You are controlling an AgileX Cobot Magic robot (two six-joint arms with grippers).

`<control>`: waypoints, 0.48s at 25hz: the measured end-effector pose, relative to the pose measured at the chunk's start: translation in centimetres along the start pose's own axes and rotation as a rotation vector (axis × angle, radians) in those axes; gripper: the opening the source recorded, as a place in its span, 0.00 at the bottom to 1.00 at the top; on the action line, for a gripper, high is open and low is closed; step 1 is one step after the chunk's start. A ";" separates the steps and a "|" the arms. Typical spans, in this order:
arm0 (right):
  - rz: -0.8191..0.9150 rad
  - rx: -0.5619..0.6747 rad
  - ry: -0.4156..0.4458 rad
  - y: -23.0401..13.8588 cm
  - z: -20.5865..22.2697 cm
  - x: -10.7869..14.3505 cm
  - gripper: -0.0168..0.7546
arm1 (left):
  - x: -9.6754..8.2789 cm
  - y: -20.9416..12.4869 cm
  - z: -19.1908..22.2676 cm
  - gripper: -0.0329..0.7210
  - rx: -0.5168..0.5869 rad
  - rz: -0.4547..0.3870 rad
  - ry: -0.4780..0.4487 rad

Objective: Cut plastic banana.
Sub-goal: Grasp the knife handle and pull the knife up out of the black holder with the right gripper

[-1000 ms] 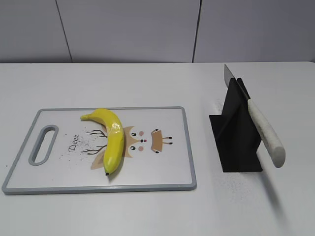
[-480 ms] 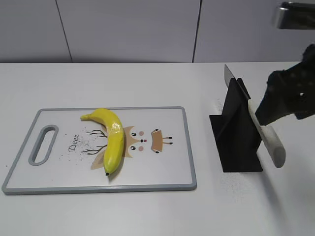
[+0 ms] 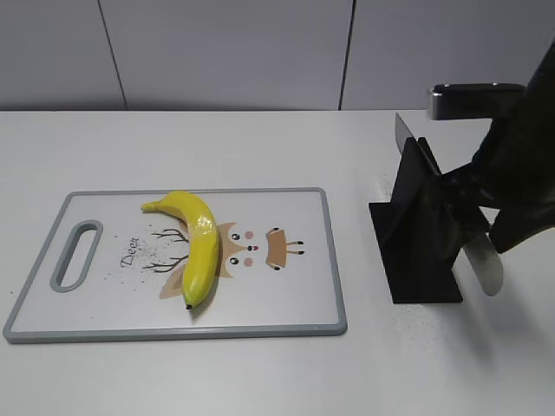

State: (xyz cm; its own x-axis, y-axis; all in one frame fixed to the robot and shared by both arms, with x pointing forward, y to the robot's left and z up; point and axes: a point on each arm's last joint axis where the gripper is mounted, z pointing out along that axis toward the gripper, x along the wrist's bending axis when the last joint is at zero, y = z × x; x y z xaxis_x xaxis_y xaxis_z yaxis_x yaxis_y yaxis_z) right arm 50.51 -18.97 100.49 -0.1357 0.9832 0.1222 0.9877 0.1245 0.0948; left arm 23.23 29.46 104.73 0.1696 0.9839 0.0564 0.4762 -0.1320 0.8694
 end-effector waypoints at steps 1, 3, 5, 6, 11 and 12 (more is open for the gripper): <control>0.008 0.014 0.006 0.1 0.4 0.1 0.68 | 0.0 0.0 0.0 0.83 0.000 0.000 0.000; 0.023 0.045 0.013 0.4 1.4 0.2 0.64 | 0.0 0.0 0.0 0.83 0.000 0.000 0.000; 0.034 0.065 0.015 0.5 2.1 0.2 0.56 | 0.0 0.0 0.0 0.83 0.000 0.000 0.000; 0.042 0.070 0.014 0.5 2.3 0.2 0.49 | 0.0 0.0 0.0 0.83 0.000 0.000 0.000; 0.082 0.074 0.011 0.5 2.3 0.1 0.24 | 0.0 0.0 0.0 0.83 0.000 0.000 0.000; 0.082 0.075 0.011 0.5 2.3 0.1 0.24 | 0.0 0.0 0.0 0.83 0.000 0.000 0.000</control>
State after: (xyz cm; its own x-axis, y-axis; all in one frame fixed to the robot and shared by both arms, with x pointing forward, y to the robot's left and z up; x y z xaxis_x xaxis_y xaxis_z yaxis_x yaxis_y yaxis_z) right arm 51.18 -18.47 98.29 -0.0545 0.9890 0.1374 0.9985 0.0536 0.0101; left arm 23.23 29.46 104.73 0.1696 0.9839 0.0564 0.4762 -0.1320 0.8694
